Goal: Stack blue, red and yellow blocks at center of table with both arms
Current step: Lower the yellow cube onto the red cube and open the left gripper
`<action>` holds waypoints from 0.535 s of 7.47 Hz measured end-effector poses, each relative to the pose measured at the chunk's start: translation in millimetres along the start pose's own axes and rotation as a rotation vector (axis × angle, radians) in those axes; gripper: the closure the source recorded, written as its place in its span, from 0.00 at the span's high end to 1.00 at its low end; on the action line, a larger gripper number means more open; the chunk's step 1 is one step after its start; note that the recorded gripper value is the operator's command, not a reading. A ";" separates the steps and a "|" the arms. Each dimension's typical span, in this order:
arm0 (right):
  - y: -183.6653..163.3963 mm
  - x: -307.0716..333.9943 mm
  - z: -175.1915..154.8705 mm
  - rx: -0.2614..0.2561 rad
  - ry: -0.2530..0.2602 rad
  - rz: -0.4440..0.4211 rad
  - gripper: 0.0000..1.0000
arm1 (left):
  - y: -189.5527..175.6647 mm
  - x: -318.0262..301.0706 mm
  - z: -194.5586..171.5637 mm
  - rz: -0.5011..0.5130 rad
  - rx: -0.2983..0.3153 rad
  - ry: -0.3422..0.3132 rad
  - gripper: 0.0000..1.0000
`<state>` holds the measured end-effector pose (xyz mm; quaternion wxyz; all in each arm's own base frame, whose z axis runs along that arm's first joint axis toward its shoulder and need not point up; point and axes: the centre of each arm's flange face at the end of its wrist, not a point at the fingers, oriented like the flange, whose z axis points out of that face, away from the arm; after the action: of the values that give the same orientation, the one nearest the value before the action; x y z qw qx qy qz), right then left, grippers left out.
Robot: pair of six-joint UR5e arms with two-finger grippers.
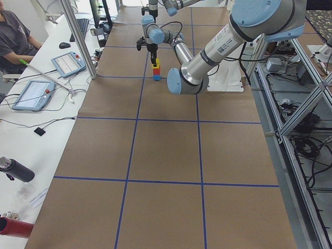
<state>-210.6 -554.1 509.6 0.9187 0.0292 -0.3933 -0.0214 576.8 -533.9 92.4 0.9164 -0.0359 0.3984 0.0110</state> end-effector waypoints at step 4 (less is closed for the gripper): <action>-0.3 -0.8 0.6 -0.001 0.000 0.002 0.99 | -0.7 -1.5 3.7 -0.017 0.001 0.003 0.00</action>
<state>-211.5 -554.3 509.4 0.9187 0.0284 -0.3934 -0.0204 578.6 -534.2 96.0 0.9160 -0.0387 0.3993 0.0028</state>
